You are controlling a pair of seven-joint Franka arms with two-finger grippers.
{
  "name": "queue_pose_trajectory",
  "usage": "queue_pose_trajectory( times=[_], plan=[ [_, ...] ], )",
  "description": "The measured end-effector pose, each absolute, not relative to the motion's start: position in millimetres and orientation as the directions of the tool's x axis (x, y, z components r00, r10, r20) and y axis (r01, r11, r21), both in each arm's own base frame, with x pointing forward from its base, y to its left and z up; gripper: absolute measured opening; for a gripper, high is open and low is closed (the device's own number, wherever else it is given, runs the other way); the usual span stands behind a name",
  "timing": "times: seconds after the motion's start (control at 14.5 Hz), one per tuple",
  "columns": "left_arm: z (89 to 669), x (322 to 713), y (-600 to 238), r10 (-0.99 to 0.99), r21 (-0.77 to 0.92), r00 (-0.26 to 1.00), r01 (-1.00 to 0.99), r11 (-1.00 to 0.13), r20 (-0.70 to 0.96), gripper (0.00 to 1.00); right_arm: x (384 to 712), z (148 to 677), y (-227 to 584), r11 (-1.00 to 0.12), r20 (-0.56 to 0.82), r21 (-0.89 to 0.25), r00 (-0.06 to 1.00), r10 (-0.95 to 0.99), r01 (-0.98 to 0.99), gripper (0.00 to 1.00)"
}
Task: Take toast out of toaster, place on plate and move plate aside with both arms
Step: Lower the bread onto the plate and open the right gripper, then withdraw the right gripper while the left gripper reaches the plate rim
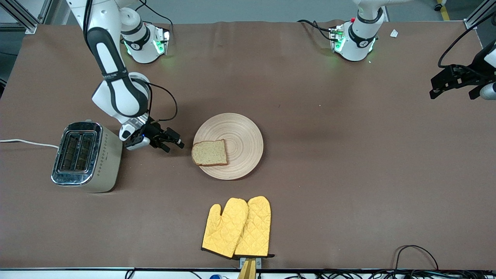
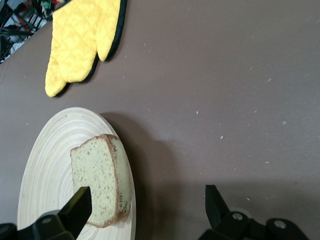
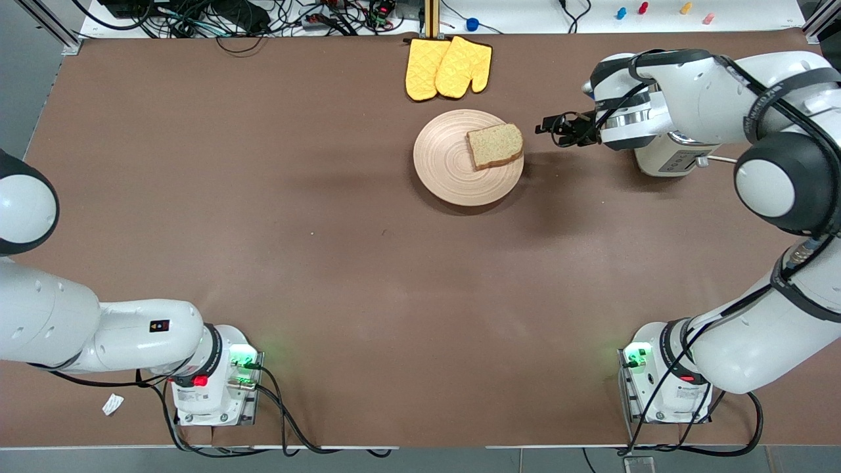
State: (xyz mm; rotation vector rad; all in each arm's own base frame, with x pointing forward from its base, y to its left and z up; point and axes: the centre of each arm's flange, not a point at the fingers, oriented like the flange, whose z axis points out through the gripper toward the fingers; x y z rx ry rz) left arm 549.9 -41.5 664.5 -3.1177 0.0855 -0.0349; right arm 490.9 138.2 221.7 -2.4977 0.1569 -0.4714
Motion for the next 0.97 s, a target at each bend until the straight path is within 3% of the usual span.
queue_pose_trajectory(
  times=[0.41,0.76,0.97],
  plan=[
    [610.7,578.4,-44.6,-0.068,0.029,0.995,-0.066,-0.997,-0.073,1.00,488.7,240.2,120.7,-0.845,0.331,-0.534,0.926,-0.184,0.023,1.00],
    [508.0,616.2,-67.9,-0.207,0.296,0.959,-0.144,-0.944,-0.194,1.00,537.9,271.0,99.8,-0.831,0.375,-0.519,0.927,-0.009,0.202,1.00],
    [435.7,637.0,-84.9,-0.254,0.437,0.953,-0.160,-0.885,-0.166,1.00,556.4,282.3,101.9,-0.861,0.246,-0.483,0.968,0.042,0.161,1.00]
  ],
)
